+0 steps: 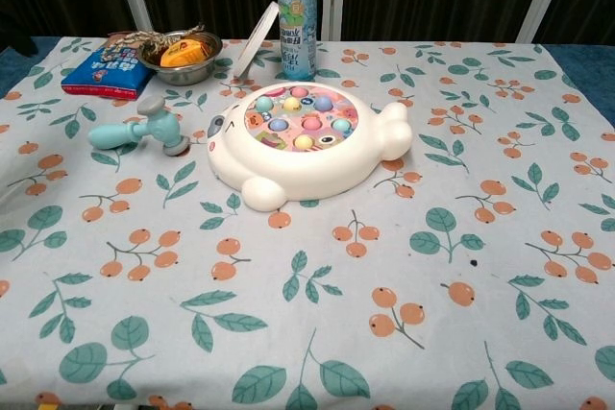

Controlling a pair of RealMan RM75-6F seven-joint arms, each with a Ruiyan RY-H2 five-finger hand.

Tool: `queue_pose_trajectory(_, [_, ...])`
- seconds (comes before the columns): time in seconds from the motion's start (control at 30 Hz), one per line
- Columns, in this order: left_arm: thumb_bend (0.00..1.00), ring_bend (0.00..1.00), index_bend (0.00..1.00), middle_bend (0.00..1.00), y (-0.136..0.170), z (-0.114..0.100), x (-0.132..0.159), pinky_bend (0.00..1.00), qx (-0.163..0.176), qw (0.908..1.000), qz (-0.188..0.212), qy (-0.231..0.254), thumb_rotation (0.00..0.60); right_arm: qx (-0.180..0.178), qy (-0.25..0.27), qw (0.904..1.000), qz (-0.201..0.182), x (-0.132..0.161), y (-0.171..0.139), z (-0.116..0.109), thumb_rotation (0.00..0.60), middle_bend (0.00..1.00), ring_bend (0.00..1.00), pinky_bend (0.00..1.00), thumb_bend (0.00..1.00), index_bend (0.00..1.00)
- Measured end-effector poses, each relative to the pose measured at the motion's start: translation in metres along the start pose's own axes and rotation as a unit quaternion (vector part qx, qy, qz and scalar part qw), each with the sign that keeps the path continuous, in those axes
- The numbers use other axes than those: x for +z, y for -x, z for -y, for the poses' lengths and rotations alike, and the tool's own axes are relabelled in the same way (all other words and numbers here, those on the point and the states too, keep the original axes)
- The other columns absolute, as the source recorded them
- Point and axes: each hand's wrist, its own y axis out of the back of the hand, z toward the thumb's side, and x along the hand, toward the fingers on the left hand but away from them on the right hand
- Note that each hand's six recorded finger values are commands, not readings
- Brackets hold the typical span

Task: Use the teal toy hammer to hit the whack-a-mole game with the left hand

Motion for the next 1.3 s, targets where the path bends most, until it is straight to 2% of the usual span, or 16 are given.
queue_pose_trajectory(0.07, [0.13, 0.12, 0.27, 0.26, -0.019, 0.007, 0.006, 0.15, -0.022, 0.9996, 0.002, 0.014, 0.600, 0.000, 0.000, 1.0000, 0.001, -0.001, 0.000, 0.000, 0.600, 0.19, 0.00, 0.02, 0.14, 0.10])
queue_pose_trajectory(0.17, [0.13, 0.13, 0.28, 0.27, -0.043, 0.016, 0.015, 0.15, -0.039, 0.9987, -0.002, 0.034, 0.600, 0.002, 0.001, 1.0000, 0.004, -0.003, 0.000, 0.001, 0.600, 0.19, 0.00, 0.02, 0.14, 0.10])
queue_pose_trajectory(0.37, [0.15, 0.15, 0.33, 0.30, -0.069, 0.034, 0.035, 0.16, -0.052, 0.9979, -0.007, 0.037, 0.600, 0.007, 0.002, 1.0000, 0.005, -0.004, 0.002, 0.004, 0.600, 0.19, 0.00, 0.02, 0.14, 0.10])
queue_pose_trajectory(0.5, [0.16, 0.16, 0.34, 0.31, -0.079, 0.043, 0.042, 0.19, -0.058, 0.9978, -0.016, 0.026, 0.600, 0.009, 0.003, 0.9999, 0.006, -0.006, 0.003, 0.005, 0.600, 0.19, 0.00, 0.02, 0.14, 0.10])
queue_pose_trajectory(0.63, [0.18, 0.20, 0.34, 0.34, -0.087, 0.053, 0.045, 0.30, -0.061, 0.9974, -0.034, 0.020, 0.600, 0.012, 0.006, 0.9999, 0.010, -0.009, 0.004, 0.006, 0.600, 0.19, 0.00, 0.02, 0.14, 0.10])
queue_pose_trajectory(0.73, [0.20, 0.22, 0.34, 0.35, -0.092, 0.058, 0.046, 0.34, -0.059, 0.9969, -0.050, 0.017, 0.600, 0.013, 0.007, 0.9998, 0.011, -0.010, 0.004, 0.007, 0.600, 0.19, 0.00, 0.02, 0.14, 0.10])
queue_pose_trajectory(0.9, [0.23, 0.22, 0.35, 0.36, -0.097, 0.064, 0.048, 0.34, -0.056, 0.9962, -0.066, 0.011, 0.600, 0.015, 0.008, 0.9998, 0.011, -0.011, 0.004, 0.009, 0.600, 0.19, 0.00, 0.02, 0.14, 0.10])
queue_pose_trajectory(1.3, [0.29, 0.23, 0.40, 0.37, -0.104, 0.076, 0.055, 0.34, -0.062, 0.9953, -0.073, 0.011, 0.600, 0.018, 0.011, 0.9996, 0.016, -0.016, 0.004, 0.011, 0.600, 0.19, 0.00, 0.02, 0.14, 0.10])
